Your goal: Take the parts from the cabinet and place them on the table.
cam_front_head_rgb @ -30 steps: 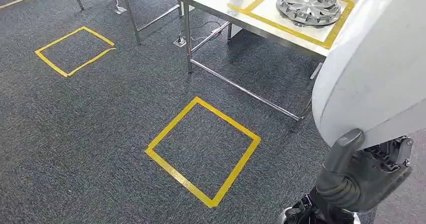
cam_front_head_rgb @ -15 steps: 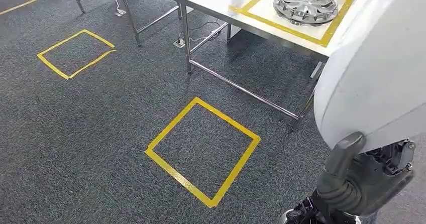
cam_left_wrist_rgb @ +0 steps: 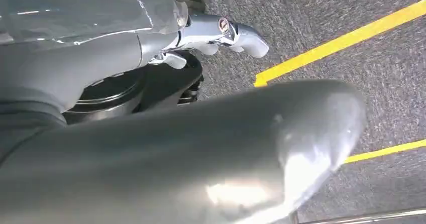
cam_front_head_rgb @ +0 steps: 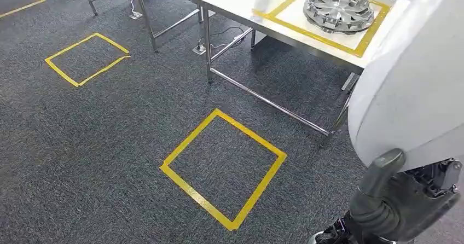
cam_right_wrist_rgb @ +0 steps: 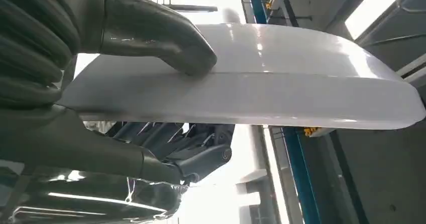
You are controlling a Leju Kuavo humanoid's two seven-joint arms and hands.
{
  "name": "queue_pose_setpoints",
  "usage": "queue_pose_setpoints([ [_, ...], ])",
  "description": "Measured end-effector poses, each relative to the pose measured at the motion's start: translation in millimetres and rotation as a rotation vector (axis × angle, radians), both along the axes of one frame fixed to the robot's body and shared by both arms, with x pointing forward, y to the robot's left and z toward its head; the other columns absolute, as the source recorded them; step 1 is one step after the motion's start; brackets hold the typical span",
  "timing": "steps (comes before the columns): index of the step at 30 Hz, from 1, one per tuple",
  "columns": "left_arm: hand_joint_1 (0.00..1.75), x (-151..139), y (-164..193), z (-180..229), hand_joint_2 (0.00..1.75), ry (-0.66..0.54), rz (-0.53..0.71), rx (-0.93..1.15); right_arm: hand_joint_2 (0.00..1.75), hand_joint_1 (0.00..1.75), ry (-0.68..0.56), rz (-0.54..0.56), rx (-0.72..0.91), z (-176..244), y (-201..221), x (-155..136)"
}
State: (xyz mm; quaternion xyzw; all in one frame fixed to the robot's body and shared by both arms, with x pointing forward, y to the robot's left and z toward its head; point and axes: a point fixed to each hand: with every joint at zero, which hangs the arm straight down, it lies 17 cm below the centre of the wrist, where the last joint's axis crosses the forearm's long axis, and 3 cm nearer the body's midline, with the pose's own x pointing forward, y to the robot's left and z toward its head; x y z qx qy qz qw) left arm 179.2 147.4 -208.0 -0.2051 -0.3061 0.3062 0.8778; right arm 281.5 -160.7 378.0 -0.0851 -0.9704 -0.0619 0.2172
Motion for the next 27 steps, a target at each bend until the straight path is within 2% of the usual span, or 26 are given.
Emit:
queue_pose_setpoints([
  [11, 0.0, 6.7, -6.4, 5.0, 0.0, -0.015, 0.018, -0.026, 1.75, 1.75, -0.011, 0.012, 0.006, 4.2, 1.4, -1.0],
  [15, 0.0, -0.6, -3.2, 1.8, 0.0, -0.001, 0.022, -0.022, 1.75, 1.75, -0.01, 0.013, 0.006, 3.9, 1.8, -1.2],
  [27, 0.0, -4.3, 11.6, -10.5, 0.0, 0.046, 0.011, 0.096, 1.75, 1.75, -0.027, 0.008, 0.0, 7.7, 1.9, -2.4],
])
